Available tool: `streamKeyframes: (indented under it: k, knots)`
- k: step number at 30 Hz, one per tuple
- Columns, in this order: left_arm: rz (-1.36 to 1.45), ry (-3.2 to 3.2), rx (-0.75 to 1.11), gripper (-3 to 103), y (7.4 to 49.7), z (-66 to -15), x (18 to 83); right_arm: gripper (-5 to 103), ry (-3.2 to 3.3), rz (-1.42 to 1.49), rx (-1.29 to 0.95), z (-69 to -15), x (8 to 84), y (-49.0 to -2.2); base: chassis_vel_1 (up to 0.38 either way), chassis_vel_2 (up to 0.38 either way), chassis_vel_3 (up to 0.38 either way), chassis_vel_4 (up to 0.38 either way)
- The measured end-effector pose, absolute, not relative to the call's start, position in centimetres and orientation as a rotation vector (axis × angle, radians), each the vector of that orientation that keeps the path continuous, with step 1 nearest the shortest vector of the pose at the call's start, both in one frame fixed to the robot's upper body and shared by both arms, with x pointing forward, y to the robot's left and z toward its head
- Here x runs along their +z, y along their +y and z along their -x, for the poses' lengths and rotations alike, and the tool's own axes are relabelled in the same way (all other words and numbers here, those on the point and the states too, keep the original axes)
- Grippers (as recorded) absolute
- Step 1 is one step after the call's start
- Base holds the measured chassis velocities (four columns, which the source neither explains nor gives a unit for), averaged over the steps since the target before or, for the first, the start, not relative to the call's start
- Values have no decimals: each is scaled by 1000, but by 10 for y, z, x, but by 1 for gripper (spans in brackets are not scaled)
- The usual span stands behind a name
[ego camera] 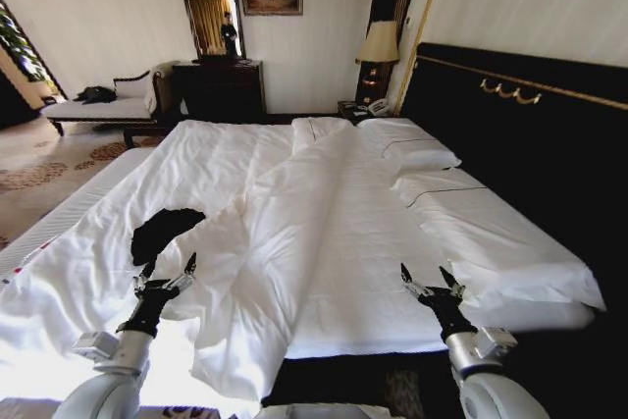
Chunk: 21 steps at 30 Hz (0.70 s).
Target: Fold the clothes on the bed.
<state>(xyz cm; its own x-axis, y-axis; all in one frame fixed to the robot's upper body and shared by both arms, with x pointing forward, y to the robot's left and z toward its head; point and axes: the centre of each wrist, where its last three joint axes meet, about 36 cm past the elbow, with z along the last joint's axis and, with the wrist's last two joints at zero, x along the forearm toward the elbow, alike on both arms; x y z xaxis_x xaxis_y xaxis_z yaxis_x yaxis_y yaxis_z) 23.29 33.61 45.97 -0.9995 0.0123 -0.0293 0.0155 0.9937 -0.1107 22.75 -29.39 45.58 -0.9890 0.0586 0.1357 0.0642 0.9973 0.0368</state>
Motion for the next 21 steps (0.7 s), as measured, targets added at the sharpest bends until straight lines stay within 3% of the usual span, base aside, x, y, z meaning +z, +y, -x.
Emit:
streamKeyframes:
  k: [21]
  knots:
    - [-91, 3051, -48, 100, 329, -225, 475, 100, -3000, 88, -68, -227, 455, -291, 60, 184, -56, -191]
